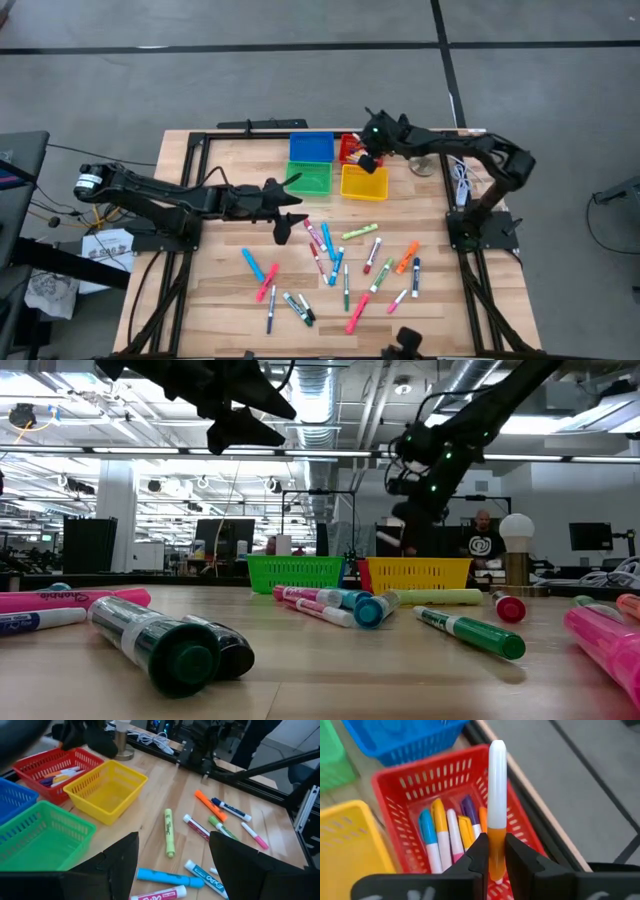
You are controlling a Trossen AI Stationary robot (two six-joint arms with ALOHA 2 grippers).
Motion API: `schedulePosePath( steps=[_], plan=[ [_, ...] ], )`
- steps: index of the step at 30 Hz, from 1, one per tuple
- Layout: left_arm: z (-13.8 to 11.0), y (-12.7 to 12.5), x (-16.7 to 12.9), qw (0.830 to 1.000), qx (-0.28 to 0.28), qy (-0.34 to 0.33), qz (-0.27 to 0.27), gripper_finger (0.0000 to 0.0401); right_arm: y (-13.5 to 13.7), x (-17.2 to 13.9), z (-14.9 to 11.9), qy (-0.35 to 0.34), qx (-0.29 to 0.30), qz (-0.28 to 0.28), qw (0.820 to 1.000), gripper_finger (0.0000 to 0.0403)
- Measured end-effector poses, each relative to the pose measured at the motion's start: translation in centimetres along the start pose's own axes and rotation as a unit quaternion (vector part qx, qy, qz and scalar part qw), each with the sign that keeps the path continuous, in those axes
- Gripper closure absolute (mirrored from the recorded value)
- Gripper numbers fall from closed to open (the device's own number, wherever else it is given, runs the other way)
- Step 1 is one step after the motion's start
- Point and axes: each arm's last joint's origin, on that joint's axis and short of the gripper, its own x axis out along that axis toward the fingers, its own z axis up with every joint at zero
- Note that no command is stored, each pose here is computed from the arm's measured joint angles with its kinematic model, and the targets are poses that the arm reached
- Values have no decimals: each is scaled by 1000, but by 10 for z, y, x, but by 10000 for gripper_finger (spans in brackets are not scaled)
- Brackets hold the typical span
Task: Pick & Place Markers
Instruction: Put the orange pen into the red basket
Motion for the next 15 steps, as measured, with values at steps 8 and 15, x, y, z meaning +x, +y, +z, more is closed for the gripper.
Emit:
schedulePosePath(
  steps=[8, 15],
  plan=[
    [0, -1, 0, 1000, -8, -3, -3, 159, 2, 26, 11, 32, -44, 39, 998, 363],
    [1, -1, 0, 1000, -20, -5, -5, 159, 1, 30, 16, 82, -63, 54, 993, 360]
  ],
)
